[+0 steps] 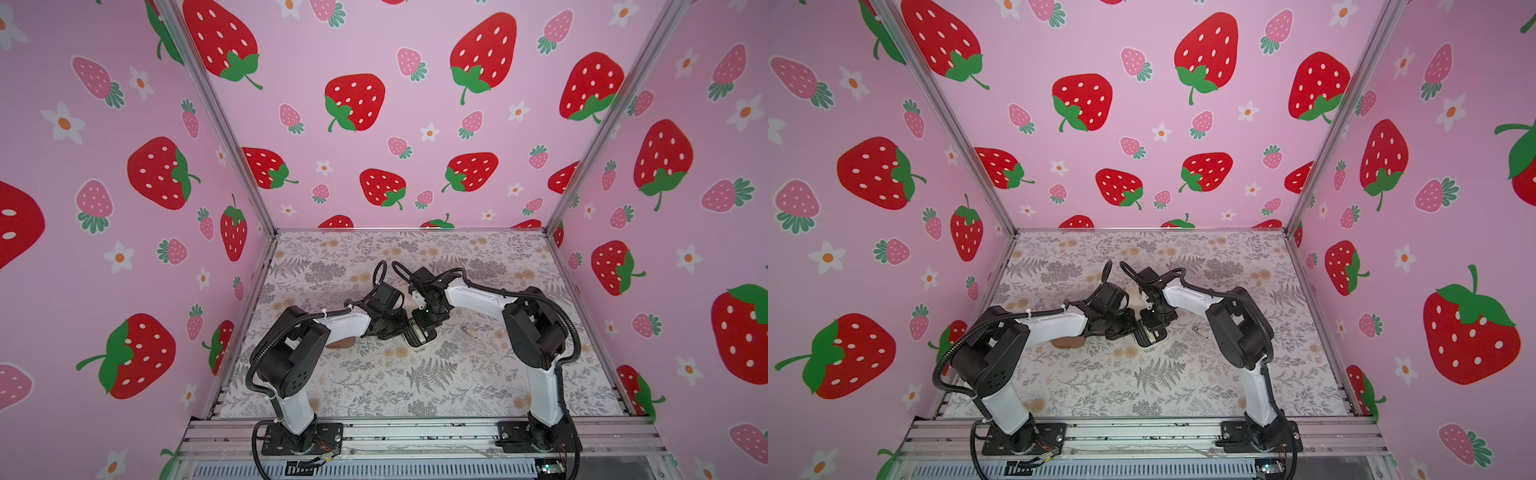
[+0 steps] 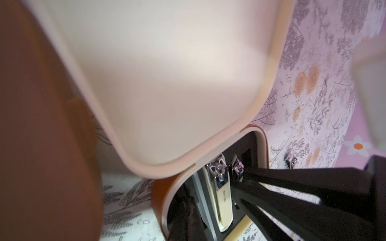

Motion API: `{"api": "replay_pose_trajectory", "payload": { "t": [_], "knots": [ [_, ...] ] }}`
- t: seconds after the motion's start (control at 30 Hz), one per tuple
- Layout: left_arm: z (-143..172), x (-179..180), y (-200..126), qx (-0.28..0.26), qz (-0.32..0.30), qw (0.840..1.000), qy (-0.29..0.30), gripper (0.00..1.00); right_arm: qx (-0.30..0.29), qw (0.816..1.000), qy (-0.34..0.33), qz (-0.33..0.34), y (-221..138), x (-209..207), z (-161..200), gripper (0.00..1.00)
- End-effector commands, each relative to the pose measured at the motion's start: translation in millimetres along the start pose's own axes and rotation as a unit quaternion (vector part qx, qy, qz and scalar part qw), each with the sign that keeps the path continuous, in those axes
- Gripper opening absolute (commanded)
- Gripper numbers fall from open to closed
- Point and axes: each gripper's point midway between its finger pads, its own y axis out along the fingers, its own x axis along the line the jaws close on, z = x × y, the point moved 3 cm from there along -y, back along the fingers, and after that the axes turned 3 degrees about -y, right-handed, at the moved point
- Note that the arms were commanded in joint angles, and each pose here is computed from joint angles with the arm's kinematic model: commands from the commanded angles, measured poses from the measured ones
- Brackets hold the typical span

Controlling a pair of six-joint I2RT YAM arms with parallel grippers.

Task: Organize nail clipper sets
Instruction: Place the nail clipper in the storage box.

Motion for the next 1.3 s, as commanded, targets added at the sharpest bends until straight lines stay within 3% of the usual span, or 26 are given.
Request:
{"api": "replay_pose_trajectory", "payload": {
  "t": [0.0,0.4,0.83,1.27],
  "knots": [
    [5,15,2,0.008,-0.029,0.999,-0.011,0.0,0.081,0.994,-0.006,0.079,22,-21,29,0.03],
    [4,14,1,0.009,-0.03,0.999,-0.011,0.0,0.111,0.99,-0.014,0.092,46,-20,37,0.07],
    [5,14,2,0.012,-0.027,1.0,-0.01,0.0,0.039,0.999,-0.017,0.03,5,4,8,0.2],
    [5,13,5,0.016,-0.025,0.999,-0.012,0.0,-0.013,1.0,-0.022,0.005,-35,15,-9,0.23]
  ]
}}
